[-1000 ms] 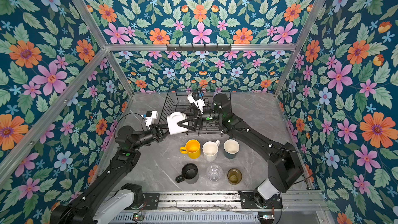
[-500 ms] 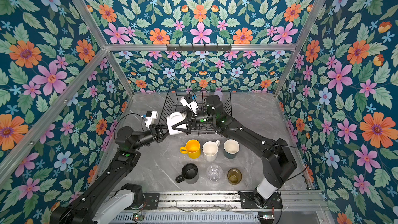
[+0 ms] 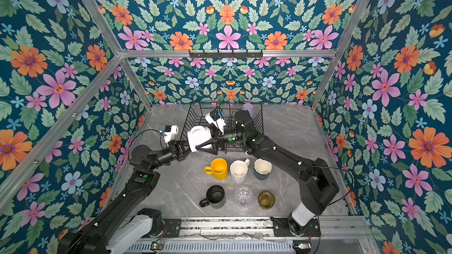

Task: Load the cups into the dish rack
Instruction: 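Grasp the white mug base with the right gripper and open the left gripper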

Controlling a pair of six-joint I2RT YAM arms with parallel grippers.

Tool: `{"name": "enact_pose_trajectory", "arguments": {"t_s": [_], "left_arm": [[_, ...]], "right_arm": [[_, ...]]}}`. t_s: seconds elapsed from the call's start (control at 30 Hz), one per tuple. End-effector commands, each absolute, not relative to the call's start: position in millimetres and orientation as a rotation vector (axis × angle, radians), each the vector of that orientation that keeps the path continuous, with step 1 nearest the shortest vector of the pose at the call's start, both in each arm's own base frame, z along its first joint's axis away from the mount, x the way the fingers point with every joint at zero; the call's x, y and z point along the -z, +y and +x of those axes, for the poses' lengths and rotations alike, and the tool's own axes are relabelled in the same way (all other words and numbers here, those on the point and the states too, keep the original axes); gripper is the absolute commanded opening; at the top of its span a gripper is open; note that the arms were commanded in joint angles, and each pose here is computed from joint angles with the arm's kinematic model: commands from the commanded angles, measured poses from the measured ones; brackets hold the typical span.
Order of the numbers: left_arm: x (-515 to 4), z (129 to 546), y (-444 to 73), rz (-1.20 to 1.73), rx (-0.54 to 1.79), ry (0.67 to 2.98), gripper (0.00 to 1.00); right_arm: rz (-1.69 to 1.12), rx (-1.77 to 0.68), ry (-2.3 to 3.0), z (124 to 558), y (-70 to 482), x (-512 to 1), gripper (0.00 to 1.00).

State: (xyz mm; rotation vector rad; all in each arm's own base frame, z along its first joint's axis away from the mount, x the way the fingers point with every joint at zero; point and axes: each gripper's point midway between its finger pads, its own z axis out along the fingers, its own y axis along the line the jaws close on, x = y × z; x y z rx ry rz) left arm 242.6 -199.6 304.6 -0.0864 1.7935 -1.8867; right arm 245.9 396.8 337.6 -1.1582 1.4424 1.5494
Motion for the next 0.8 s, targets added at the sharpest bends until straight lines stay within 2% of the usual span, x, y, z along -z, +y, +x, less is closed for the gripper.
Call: {"name": "enact_pose_trajectory", "arguments": {"t_s": [0.0,0.5,0.67,0.77], "left_arm": [[-319.9,237.1,-199.4,-0.006,1.892,1.721,0.0],[-325.9,235.6,-198.8,-0.006,1.906,1.703,0.0],[-325.6,235.7,-199.3,-0.003,1.905,1.71,0.0],[-323.8,236.3,-199.3,-0.01,1.904,1.715,0.0]], "right_arm": [[-1.151,-1.512,1.374,248.3,396.7,-351.6,0.97],[-1.167,-1.534,1.391,245.5,400.8,-348.1,0.92],[-1.168,-1.533,1.393,245.5,401.7,-349.1,0.81],[-1.167,-1.53,1.401,246.7,402.6,-349.9,0.67]]}}
